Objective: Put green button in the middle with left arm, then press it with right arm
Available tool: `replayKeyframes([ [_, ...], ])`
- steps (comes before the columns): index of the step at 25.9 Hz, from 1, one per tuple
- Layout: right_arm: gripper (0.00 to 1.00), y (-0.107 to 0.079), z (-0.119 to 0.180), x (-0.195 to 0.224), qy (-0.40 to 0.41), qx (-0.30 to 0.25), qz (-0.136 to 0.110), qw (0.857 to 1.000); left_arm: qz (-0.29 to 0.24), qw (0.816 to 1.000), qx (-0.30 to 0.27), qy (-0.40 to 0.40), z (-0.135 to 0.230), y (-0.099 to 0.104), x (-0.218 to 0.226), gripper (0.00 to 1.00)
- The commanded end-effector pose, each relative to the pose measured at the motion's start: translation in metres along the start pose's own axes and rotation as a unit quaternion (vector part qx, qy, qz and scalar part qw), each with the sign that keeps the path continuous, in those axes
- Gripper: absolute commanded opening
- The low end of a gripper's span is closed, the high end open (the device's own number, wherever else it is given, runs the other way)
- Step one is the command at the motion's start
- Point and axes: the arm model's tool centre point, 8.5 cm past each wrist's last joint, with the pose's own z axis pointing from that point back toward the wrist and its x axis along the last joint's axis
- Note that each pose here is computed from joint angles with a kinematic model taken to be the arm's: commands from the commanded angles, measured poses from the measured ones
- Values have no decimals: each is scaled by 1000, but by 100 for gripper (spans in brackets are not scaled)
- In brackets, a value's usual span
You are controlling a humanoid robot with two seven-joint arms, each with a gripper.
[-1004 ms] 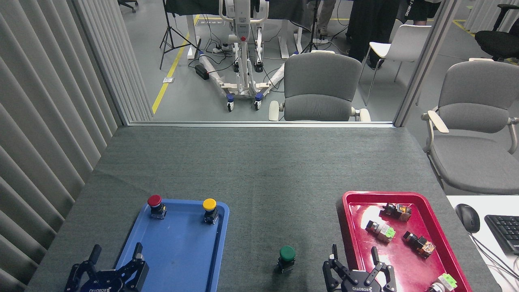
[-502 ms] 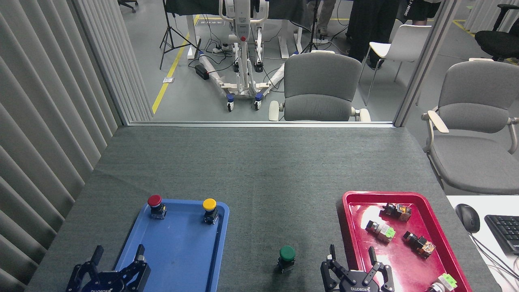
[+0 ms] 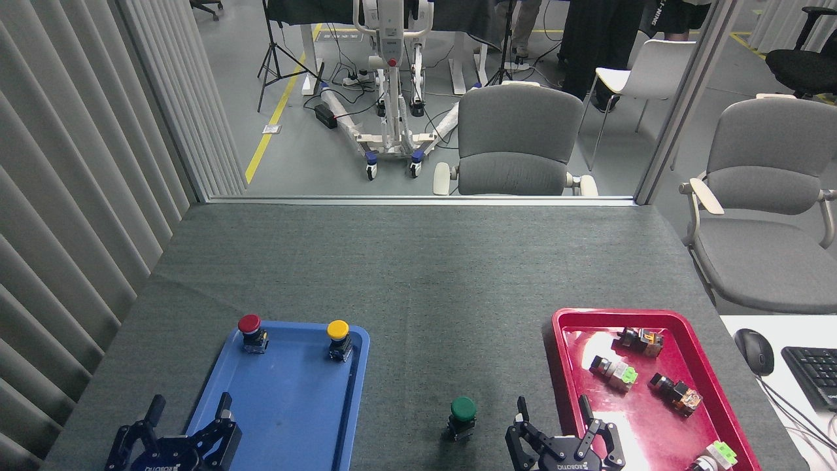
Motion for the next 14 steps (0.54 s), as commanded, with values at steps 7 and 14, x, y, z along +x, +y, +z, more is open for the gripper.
replayKeyframes([
  [7,99,-1,2,-9,36,-5,4,999,-2,1000,2,-4,0,0,-1,100],
  [14,100,-2,2,-9,37,-5,5,999,-1,1000,0,-4,0,0,-1,100],
])
